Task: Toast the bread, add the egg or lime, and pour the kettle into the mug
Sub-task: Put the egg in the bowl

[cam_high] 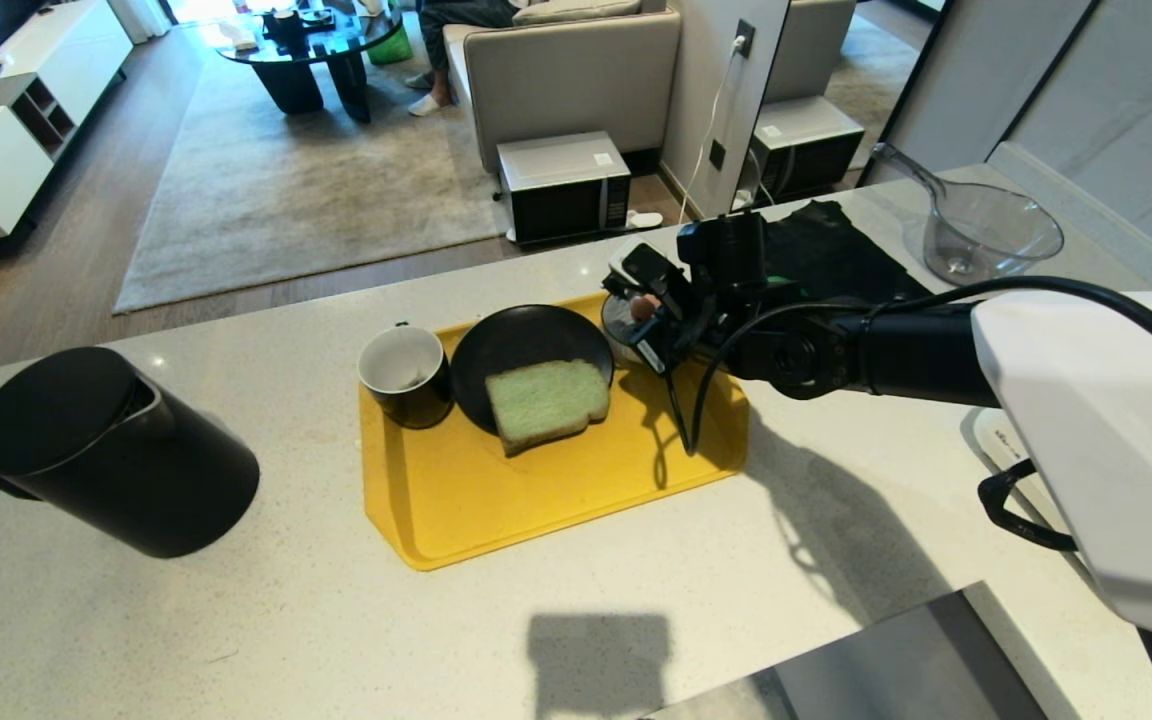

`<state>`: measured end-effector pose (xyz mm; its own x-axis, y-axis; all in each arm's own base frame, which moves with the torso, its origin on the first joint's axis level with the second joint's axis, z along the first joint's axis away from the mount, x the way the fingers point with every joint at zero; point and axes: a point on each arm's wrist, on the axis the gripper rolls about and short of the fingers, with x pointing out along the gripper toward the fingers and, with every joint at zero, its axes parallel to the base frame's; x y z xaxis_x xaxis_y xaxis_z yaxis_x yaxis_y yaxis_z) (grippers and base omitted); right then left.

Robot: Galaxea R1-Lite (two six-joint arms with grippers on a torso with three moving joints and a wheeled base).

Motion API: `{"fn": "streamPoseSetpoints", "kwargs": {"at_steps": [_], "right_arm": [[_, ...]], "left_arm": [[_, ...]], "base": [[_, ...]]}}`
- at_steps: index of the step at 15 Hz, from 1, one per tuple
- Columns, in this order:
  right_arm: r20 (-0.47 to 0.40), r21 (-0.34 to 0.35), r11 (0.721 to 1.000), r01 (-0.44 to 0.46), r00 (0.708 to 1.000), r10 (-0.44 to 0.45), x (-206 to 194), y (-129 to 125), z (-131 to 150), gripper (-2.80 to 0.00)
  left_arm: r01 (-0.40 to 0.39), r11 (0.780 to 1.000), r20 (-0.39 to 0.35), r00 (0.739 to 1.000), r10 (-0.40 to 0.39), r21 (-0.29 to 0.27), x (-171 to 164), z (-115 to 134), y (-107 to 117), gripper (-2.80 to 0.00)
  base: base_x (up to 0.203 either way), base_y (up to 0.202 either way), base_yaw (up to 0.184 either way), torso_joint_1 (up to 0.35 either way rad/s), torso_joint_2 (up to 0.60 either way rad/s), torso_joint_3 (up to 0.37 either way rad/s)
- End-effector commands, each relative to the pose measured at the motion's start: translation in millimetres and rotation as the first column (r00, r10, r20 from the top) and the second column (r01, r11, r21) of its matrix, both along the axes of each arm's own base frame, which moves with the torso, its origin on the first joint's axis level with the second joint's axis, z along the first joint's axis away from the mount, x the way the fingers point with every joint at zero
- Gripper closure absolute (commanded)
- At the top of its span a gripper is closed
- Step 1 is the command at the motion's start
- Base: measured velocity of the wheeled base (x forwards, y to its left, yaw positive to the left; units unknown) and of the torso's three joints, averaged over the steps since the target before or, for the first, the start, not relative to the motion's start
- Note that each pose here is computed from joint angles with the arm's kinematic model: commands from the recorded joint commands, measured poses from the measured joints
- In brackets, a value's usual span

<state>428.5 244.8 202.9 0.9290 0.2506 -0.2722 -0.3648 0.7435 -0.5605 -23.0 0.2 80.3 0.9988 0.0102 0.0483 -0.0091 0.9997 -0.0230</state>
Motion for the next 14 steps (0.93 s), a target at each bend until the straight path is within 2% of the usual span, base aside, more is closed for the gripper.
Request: {"fn": "streamPoseSetpoints", "kwargs": {"at_steps": [1,14], "right_arm": [[0.005,-0.001,1.0,0.003,1.0,-0.003,0.1,-1.7,2.0,0.0],[0.067,0.043,0.999,0.001,0.998,-0.004,-2.5,-6.5,19.8,0.0]], "left_arm": [[-0.001,1.0,-0.015,1.0,0.001,0.001,1.2,-4.7,0.0,0.0],[-0.001,1.0,-0.015,1.0,0.001,0.0,1.2,-4.7,0.0,0.0]], "base": [[0.0,0.0,0.0,0.0,0.0,0.0],[0.0,0.0,0.0,0.0,0.0,0.0]]}}
